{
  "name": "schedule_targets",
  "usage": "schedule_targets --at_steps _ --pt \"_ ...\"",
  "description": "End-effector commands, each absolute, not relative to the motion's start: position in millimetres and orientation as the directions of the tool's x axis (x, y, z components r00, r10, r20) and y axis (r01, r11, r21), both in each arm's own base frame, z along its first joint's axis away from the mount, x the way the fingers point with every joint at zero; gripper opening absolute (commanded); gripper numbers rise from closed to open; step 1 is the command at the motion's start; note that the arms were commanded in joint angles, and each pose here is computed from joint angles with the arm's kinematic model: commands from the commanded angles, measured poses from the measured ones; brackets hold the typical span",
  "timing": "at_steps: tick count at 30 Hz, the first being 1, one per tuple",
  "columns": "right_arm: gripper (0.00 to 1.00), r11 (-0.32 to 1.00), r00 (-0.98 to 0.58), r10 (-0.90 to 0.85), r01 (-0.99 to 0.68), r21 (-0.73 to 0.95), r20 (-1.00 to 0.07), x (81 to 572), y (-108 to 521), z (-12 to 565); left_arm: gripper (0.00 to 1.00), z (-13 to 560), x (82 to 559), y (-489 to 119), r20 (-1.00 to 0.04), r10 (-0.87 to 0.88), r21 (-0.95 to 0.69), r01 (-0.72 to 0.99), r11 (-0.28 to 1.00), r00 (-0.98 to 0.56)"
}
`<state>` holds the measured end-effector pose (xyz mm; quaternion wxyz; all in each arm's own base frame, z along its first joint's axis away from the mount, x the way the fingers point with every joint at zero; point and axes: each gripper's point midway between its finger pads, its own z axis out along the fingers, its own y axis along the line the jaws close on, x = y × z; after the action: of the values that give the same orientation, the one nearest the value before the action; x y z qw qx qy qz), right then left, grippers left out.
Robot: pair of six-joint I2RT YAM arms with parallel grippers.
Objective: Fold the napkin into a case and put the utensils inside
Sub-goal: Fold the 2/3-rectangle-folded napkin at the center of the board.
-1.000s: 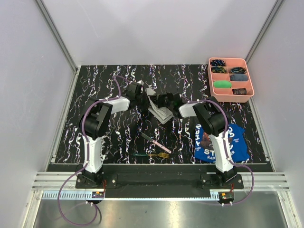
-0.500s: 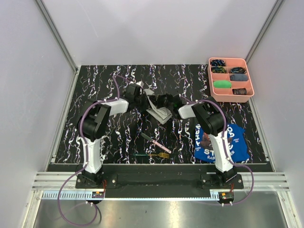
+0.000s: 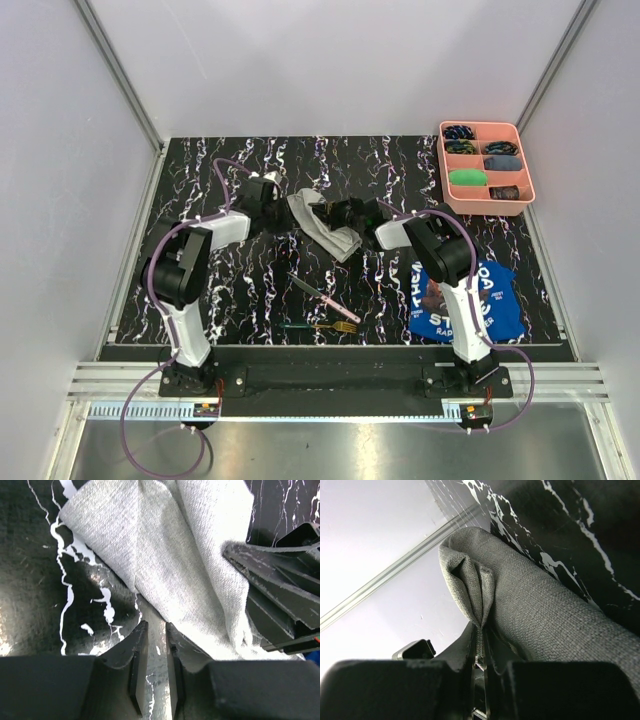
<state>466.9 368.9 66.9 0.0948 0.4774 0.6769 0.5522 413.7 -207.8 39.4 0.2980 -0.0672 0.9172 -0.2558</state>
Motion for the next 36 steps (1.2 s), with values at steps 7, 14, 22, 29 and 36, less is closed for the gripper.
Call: schedule_targets --at_steps 7,14,22,29,36 --pt "0.17 0.011 -0.524 0.737 0.640 0.768 0.427 457.5 386.4 37.1 0.18 27.9 440.0 -216.3 -0.515 -0.277 -0.506 0.027 0.862 -0.811" --pt "0.17 0.080 -0.555 0.734 0.644 0.761 0.393 456.1 390.5 11.9 0.17 23.8 439.2 -200.8 -0.524 -0.270 -0.481 0.020 0.876 -0.808" --pt "0.20 0.211 -0.630 0.708 0.619 0.756 0.318 450.8 393.5 3.0 0.16 16.6 434.3 -186.0 -0.510 -0.257 -0.458 0.007 0.889 -0.821" --pt "0.24 0.379 -0.762 0.619 0.501 0.778 0.189 446.0 398.3 -5.2 0.17 34.9 439.0 -176.5 -0.498 -0.325 -0.498 -0.042 0.866 -0.804" --pt "0.30 0.582 -0.867 0.481 0.205 0.787 -0.130 467.4 395.3 27.0 0.18 45.4 441.1 -161.7 -0.461 -0.434 -0.542 -0.141 0.828 -0.774"
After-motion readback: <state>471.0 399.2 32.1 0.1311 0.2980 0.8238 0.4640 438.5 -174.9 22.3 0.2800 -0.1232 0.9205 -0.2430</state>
